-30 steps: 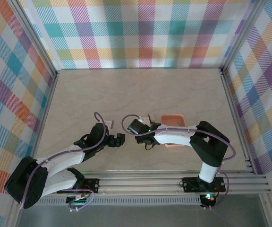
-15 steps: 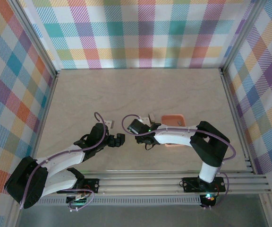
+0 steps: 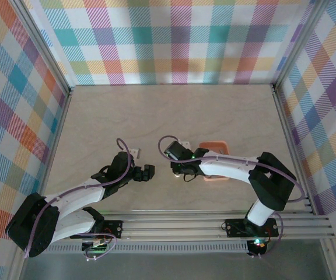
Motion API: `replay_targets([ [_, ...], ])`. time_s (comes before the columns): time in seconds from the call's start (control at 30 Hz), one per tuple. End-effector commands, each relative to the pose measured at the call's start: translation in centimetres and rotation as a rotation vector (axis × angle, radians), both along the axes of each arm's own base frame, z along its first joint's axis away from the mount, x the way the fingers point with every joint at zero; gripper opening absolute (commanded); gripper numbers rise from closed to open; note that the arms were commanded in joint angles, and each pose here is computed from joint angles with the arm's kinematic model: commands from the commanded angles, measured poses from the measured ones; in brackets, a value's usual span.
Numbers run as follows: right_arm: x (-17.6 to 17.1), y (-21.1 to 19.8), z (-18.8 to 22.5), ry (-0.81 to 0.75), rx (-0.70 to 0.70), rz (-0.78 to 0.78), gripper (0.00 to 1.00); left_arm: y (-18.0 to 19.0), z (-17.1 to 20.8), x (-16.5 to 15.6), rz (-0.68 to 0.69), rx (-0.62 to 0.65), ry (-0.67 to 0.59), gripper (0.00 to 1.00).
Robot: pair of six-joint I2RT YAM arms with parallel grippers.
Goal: Load the staples into the stapler
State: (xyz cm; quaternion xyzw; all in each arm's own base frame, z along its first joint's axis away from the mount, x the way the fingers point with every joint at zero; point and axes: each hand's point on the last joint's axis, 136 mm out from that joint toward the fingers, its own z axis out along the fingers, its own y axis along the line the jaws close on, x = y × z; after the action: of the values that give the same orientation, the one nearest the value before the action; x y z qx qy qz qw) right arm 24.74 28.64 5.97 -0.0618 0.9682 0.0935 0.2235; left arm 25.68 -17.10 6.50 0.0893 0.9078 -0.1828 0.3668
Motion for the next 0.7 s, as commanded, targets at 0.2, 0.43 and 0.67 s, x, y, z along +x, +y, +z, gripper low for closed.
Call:
replay_targets([
  [0.2,-0.4,1.4,-1.6,0.096,-0.051,0.051,0.24,-0.8,0.8,0.2,-0.027,-0.005,-0.019,1.0],
  [0.43,-0.3,1.3,-2.3,0.112,-0.07,0.042,0.25,-0.6,0.7,0.1,-0.024,-0.001,-0.02,1.0],
  [0.67,-0.3,1.1,-2.8,0.13,-0.103,0.034,0.25,-0.4,0.6,0.0,-0.02,0.004,-0.02,1.0],
])
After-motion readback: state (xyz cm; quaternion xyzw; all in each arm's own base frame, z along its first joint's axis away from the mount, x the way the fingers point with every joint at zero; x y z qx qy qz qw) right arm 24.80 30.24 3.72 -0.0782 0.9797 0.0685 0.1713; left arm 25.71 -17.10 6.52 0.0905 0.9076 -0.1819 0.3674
